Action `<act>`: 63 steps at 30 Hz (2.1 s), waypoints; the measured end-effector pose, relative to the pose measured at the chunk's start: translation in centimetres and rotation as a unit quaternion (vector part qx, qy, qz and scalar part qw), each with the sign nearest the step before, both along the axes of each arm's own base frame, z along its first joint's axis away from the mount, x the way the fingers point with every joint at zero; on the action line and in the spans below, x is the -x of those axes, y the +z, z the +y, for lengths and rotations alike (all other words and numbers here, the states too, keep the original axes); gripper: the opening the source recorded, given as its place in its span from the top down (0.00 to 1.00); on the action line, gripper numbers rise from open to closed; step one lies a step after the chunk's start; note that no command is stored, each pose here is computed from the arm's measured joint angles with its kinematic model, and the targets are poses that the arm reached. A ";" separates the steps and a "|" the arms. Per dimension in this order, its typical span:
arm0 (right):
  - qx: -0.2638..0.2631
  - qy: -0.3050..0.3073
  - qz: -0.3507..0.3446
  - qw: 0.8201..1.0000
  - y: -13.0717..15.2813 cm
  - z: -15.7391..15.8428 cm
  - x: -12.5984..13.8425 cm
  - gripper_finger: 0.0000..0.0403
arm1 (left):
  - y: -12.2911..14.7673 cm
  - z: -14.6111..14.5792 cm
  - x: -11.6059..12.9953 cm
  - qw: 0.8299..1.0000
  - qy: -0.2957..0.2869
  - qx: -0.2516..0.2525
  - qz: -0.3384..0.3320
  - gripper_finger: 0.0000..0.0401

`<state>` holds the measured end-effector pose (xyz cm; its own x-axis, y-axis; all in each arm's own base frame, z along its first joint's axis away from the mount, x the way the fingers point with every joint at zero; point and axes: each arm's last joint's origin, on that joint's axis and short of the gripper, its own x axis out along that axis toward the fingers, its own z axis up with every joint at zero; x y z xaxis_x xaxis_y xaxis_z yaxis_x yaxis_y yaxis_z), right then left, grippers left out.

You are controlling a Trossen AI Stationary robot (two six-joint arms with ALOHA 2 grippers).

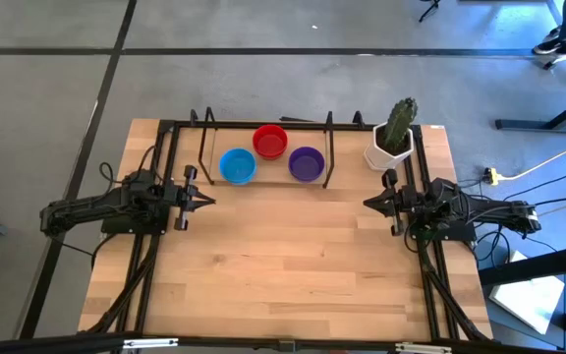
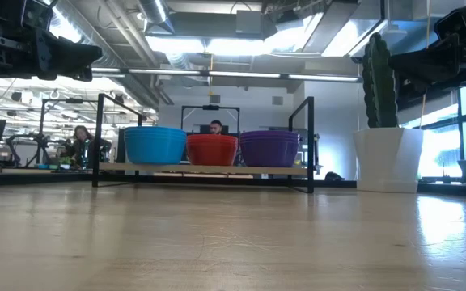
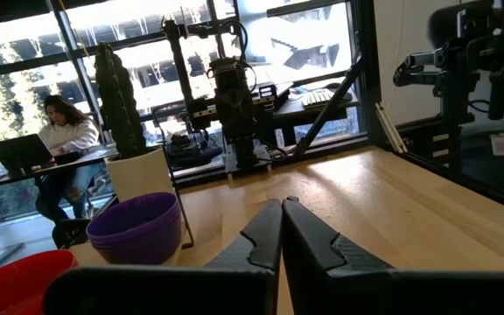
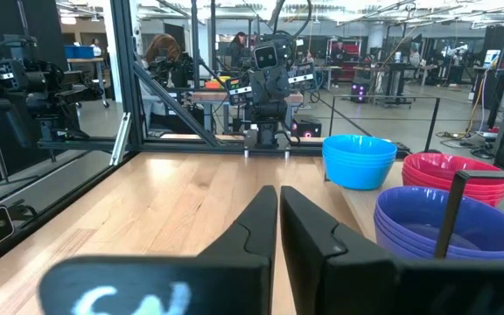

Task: Pick & Place Mini bowls
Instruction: Return to Home Position

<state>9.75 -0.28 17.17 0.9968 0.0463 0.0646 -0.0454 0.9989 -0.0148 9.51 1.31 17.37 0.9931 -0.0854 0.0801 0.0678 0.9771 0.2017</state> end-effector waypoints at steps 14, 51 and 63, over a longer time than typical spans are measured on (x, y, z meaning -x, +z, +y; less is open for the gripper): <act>0.000 0.000 0.000 1.000 0.0 0.0 0.0 0.95 | 0.0 0.0 0.0 1.000 0.000 0.000 0.000 0.98; 0.000 0.000 0.000 1.000 0.0 0.0 0.0 0.95 | 0.0 0.0 0.0 1.000 0.000 0.000 0.000 0.98; 0.000 0.000 0.000 1.000 0.0 0.0 0.0 0.95 | 0.0 0.0 0.0 1.000 0.000 0.000 0.000 0.97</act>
<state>9.75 -0.28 17.16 0.9969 0.0461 0.0642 -0.0452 0.9989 -0.0148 9.51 1.31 17.36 0.9932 -0.0856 0.0796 0.0680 0.9771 0.2016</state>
